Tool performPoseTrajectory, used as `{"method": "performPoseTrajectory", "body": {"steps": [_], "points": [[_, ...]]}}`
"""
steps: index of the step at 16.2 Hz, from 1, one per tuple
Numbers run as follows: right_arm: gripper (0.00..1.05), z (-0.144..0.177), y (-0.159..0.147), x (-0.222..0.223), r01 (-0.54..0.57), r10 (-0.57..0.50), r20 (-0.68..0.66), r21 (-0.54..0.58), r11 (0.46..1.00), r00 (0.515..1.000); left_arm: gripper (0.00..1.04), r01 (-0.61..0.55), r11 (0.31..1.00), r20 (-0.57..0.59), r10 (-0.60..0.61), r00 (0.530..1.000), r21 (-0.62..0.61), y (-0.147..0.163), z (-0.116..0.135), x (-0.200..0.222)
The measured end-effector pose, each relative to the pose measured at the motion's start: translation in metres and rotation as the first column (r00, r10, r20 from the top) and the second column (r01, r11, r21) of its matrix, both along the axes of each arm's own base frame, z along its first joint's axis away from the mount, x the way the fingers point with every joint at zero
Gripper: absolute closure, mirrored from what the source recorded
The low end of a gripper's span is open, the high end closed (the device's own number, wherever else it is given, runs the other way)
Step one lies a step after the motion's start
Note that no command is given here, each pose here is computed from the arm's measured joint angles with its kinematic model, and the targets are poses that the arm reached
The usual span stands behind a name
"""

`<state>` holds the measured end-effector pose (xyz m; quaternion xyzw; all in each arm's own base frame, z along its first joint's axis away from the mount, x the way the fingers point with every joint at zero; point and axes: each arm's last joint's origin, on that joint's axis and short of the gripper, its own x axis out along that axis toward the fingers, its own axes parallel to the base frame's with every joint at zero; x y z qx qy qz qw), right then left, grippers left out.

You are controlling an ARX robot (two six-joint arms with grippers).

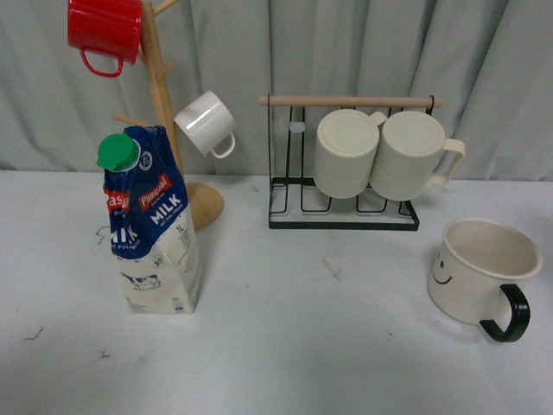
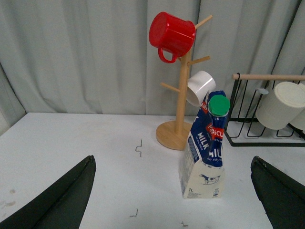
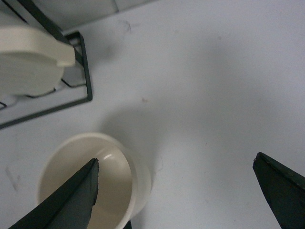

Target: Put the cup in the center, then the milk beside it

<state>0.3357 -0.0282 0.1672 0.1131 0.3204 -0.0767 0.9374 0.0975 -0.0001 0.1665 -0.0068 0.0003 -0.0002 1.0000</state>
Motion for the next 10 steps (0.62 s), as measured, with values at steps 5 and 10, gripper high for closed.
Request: {"method": "performPoseTrajectory", "body": {"steps": [5, 10], "points": [[0.06, -0.033, 0.012, 0.020, -0.038, 0.040, -0.139, 0.014, 0.999, 0.990, 0.07, 0.000, 1.000, 0.000, 0.000, 1.000, 0.000, 0.000, 0.000, 0.000], [0.06, -0.049, 0.021, 0.039, -0.067, 0.071, -0.195, 0.028, 0.997, 0.978, 0.07, 0.000, 1.000, 0.001, 0.000, 1.000, 0.000, 0.000, 0.000, 0.000]]}}
